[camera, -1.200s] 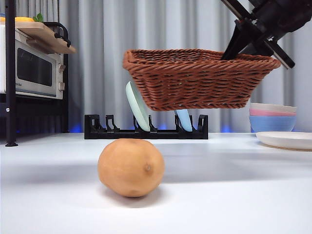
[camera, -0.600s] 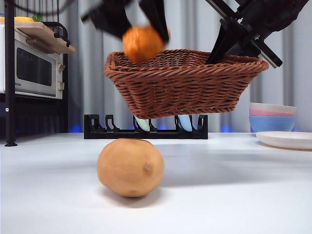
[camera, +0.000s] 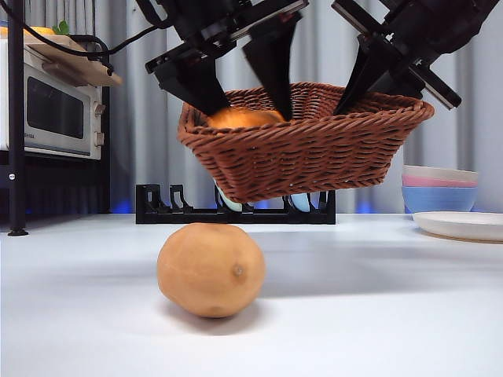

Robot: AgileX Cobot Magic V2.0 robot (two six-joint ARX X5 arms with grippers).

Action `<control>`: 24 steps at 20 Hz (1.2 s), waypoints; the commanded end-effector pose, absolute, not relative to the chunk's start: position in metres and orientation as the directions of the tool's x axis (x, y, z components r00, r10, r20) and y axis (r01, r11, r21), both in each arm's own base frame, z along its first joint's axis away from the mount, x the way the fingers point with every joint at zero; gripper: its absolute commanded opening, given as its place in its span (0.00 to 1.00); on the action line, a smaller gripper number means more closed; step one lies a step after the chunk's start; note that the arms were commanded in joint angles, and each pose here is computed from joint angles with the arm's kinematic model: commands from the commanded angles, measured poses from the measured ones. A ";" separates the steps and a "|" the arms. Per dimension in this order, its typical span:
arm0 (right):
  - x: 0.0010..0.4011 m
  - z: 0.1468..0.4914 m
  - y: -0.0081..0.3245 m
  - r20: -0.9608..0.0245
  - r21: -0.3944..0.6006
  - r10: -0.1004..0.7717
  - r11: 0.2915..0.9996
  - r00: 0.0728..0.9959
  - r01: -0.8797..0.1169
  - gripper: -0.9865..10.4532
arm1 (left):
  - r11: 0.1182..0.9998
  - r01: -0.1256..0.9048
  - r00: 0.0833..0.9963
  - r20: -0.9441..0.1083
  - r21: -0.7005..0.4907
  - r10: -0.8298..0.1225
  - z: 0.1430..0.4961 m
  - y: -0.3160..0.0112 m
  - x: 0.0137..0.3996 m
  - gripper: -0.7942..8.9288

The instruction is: Pick up the basket,pick up the corn from the table,pick up the potato from the table,pick up the cucumber from the table,put all items into the basket

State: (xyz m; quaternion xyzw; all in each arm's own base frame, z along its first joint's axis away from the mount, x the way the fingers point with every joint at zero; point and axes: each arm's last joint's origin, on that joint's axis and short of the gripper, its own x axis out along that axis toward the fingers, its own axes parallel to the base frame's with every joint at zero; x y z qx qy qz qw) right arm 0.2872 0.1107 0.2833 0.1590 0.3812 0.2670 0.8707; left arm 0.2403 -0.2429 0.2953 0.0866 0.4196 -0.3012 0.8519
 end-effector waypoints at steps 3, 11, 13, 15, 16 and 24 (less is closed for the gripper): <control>0.288 0.285 0.111 -0.561 0.502 0.600 0.794 0.570 -0.342 0.07 | 0.798 0.594 0.469 -0.763 -0.101 -0.445 0.299 -0.243 0.238 0.57; 0.297 0.285 0.088 -0.556 0.503 0.555 0.817 0.619 -0.281 0.07 | 0.748 0.646 0.543 -0.597 -0.152 -0.590 0.423 -0.174 0.151 0.57; 0.300 0.286 0.079 -0.547 0.503 0.539 0.823 0.640 -0.264 0.07 | 0.748 0.641 0.501 -0.646 -0.170 -0.576 0.426 -0.158 0.129 0.57; 0.303 0.288 0.071 -0.529 0.514 0.543 0.816 0.653 -0.262 0.07 | 0.769 0.619 0.446 -0.734 -0.160 -0.512 0.415 -0.154 0.116 0.57; 0.304 0.288 0.067 -0.519 0.524 0.550 0.810 0.655 -0.265 0.07 | 0.785 0.603 0.434 -0.766 -0.143 -0.473 0.407 -0.156 0.112 0.57; 0.308 0.289 0.042 -0.501 0.559 0.544 0.797 0.673 -0.228 0.07 | 0.867 0.466 0.356 -0.859 -0.178 -0.368 0.284 -0.198 0.107 0.58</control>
